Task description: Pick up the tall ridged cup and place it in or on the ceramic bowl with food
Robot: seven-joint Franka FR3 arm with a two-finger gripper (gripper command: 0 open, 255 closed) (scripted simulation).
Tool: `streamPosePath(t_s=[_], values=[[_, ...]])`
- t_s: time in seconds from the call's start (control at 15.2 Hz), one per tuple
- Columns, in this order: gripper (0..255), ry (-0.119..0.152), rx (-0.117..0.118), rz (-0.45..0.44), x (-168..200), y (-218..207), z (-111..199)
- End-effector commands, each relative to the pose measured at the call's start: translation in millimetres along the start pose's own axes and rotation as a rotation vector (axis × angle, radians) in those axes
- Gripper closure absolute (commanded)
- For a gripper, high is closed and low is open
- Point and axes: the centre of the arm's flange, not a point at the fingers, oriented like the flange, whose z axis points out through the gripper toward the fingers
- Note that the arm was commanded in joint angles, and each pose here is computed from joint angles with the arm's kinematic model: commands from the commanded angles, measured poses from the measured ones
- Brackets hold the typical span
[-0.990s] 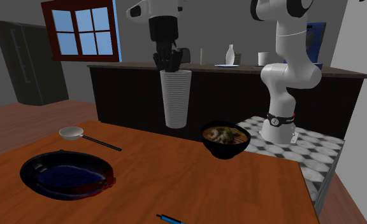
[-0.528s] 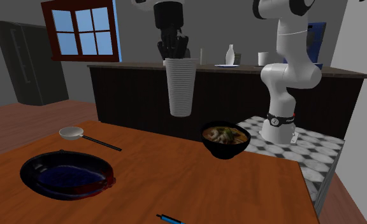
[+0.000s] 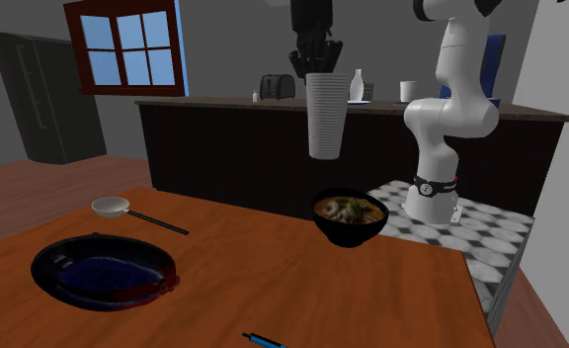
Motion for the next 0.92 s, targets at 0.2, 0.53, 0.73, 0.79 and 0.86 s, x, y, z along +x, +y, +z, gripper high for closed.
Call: streamPosePath(t_s=[0.2,0.53,0.73,0.79,0.86], values=[[255,0.000,0.000,0.000,-66.2,-12.7,-12.7],[255,0.000,0.000,0.000,-65.0,-10.5,13.6],[255,0.000,0.000,0.000,-64.3,-9.3,29.3],[255,0.000,0.000,0.000,-64.1,-8.8,34.6],[255,0.000,0.000,0.000,-63.9,-8.4,39.9]])
